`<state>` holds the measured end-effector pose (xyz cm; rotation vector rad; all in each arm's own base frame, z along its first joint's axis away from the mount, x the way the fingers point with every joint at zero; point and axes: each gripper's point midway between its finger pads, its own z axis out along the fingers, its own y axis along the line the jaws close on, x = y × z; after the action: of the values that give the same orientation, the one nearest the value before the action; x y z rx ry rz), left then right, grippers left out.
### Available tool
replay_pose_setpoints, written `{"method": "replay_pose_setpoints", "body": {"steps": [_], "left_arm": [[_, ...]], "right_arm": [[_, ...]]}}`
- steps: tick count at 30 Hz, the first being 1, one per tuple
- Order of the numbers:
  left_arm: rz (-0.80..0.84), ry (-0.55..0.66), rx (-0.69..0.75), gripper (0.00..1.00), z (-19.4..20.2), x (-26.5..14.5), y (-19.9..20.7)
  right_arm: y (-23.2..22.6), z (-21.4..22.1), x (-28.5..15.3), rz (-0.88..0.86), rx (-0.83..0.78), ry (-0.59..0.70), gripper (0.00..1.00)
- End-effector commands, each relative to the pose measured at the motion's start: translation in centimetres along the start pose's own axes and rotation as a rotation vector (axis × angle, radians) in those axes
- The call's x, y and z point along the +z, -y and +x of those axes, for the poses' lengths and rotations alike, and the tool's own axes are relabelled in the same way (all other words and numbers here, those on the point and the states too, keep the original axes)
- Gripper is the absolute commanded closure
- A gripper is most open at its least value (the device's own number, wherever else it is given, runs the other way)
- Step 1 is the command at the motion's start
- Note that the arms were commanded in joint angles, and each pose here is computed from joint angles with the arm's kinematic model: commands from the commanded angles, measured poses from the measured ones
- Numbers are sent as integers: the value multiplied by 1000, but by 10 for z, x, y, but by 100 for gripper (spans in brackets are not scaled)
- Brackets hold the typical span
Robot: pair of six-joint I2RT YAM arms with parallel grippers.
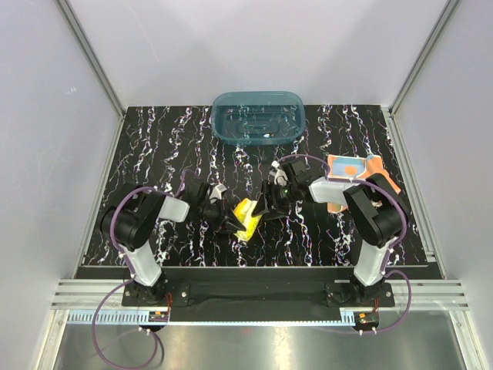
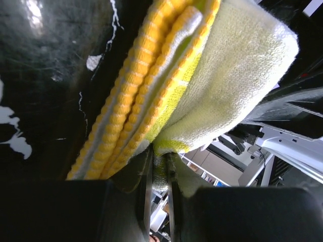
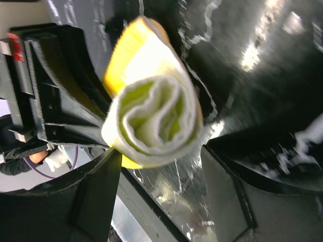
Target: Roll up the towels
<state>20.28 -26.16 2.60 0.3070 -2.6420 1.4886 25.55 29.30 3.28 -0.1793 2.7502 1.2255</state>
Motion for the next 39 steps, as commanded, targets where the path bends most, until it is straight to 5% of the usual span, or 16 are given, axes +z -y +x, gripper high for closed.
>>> {"method": "replay_pose_setpoints", "body": {"steps": [1, 6, 14, 26, 39], "left_arm": [[-186, 19, -82, 91, 5, 1, -53], [-172, 8, -83, 91, 4, 0, -51], [-141, 21, -88, 87, 1, -3, -47], [-311, 161, 41, 62, -15, -31, -43], [-473, 405, 293, 57, -28, -79, 3]], "right_arm": [[-3, -13, 17, -14, -65, 41, 29], [-4, -5, 33, -26, -86, 19, 33], [12, -2, 43, 36, -47, 7, 71], [16, 3, 25, 191, -9, -100, 75], [21, 6, 8, 312, 13, -139, 77]]}}
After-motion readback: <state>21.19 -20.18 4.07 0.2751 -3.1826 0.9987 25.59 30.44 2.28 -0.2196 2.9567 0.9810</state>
